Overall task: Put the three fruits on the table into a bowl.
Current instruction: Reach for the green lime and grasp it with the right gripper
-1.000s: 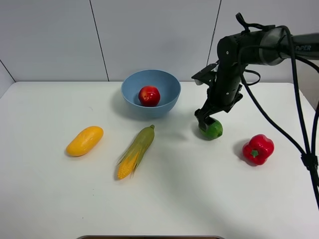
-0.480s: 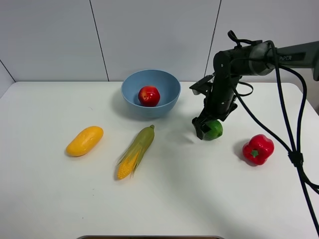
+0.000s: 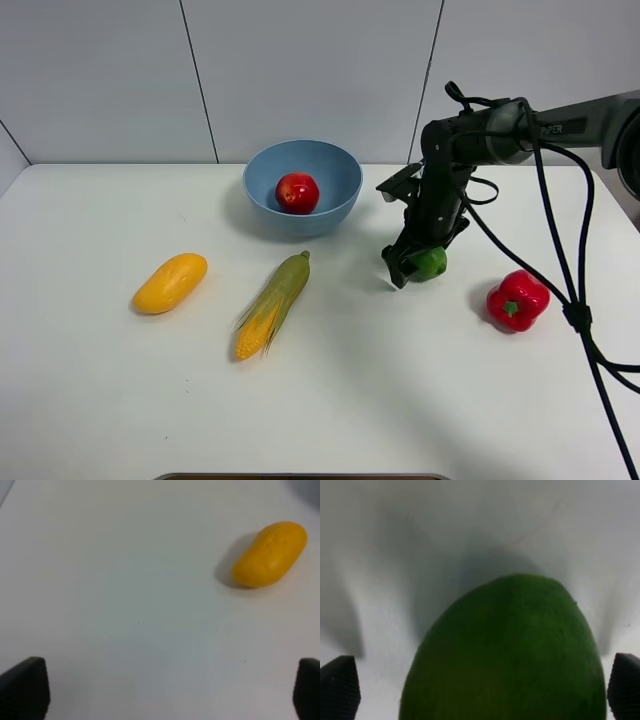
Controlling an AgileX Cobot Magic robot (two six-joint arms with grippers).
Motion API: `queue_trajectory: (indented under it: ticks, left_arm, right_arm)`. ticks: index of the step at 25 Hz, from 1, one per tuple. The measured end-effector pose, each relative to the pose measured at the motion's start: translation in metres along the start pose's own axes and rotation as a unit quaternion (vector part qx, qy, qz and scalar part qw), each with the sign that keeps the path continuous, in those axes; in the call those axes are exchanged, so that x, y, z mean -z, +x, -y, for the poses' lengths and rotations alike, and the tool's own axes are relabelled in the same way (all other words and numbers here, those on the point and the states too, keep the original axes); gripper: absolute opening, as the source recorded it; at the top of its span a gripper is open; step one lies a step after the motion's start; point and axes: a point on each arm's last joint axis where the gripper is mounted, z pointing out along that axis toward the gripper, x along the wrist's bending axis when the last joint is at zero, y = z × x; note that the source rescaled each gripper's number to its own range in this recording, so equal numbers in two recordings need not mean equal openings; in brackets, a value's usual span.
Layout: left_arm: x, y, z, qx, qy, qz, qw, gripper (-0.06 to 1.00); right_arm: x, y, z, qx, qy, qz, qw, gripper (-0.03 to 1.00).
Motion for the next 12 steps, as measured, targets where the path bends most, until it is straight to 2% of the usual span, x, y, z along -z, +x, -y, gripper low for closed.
queue_trajectory:
  ticks: [12]
  left_arm:
    - [0.000, 0.000, 0.000, 0.000, 0.000, 0.000, 1.000, 1.00]
  right_arm:
    - [-0.016, 0.000, 0.001, 0.002, 0.013, -0.002, 1.000, 1.00]
